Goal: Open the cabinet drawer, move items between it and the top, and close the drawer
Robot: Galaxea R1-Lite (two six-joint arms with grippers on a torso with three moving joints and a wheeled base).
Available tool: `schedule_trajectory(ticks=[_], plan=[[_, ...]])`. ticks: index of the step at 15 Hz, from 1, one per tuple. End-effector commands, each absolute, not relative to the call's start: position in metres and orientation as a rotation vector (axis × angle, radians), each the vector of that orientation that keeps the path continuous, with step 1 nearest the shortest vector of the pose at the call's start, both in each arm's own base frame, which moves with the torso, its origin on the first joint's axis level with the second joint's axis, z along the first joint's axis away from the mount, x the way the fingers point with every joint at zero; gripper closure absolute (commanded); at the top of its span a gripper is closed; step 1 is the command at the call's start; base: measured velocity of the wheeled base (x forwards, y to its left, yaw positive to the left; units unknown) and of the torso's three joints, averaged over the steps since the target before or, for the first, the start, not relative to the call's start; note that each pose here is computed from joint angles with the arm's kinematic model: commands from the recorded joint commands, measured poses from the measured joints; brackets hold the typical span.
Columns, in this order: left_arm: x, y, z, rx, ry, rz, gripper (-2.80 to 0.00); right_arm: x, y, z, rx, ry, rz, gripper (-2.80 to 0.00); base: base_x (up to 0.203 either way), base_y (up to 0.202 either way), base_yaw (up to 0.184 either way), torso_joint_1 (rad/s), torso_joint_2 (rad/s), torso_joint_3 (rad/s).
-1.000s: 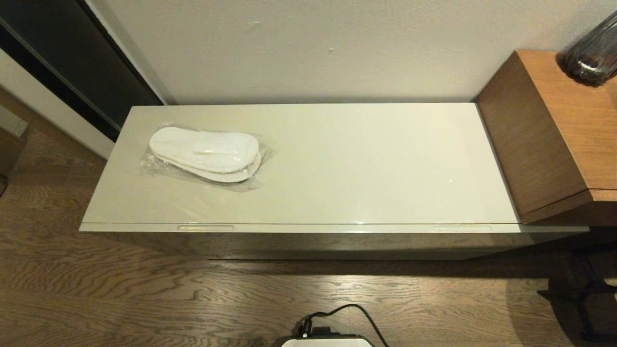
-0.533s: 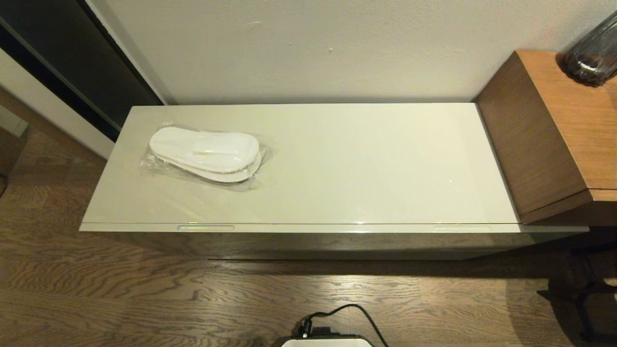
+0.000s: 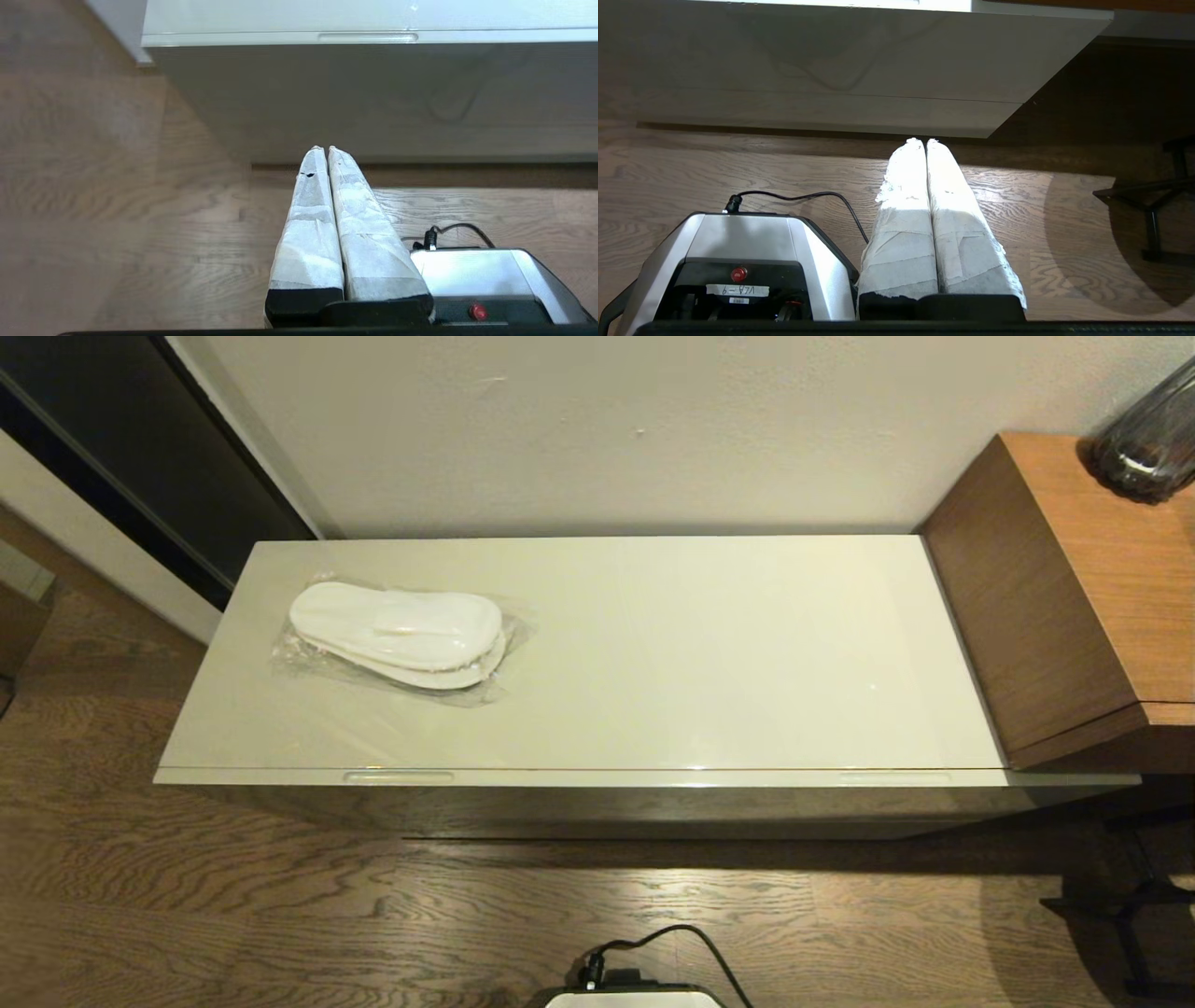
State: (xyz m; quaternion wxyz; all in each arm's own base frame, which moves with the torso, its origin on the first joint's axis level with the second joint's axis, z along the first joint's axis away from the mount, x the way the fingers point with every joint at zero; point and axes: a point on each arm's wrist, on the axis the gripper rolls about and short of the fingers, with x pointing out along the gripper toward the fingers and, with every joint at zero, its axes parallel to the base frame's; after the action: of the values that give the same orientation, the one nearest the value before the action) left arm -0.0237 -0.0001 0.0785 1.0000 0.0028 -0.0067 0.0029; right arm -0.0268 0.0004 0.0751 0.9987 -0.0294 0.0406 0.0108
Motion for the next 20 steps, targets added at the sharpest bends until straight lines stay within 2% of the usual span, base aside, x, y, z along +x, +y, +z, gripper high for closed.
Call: schedule_trajectory(ticks=[1,20], plan=[[-0.0229,-0.0002,0.0765,-0.002,-0.008,0.005,0.0,-0.0267,0.0004,0.075,-0.06,0.084,0.023,0.0,0.0,0.0,0.0,0.0,0.0,0.0],[-0.0229,-0.0002,0.0765,-0.002,-0.008,0.005,0.0,-0.0267,0.0004,0.075,-0.06,0.084,0.022,0.0,0.0,0.0,0.0,0.0,0.0,0.0]])
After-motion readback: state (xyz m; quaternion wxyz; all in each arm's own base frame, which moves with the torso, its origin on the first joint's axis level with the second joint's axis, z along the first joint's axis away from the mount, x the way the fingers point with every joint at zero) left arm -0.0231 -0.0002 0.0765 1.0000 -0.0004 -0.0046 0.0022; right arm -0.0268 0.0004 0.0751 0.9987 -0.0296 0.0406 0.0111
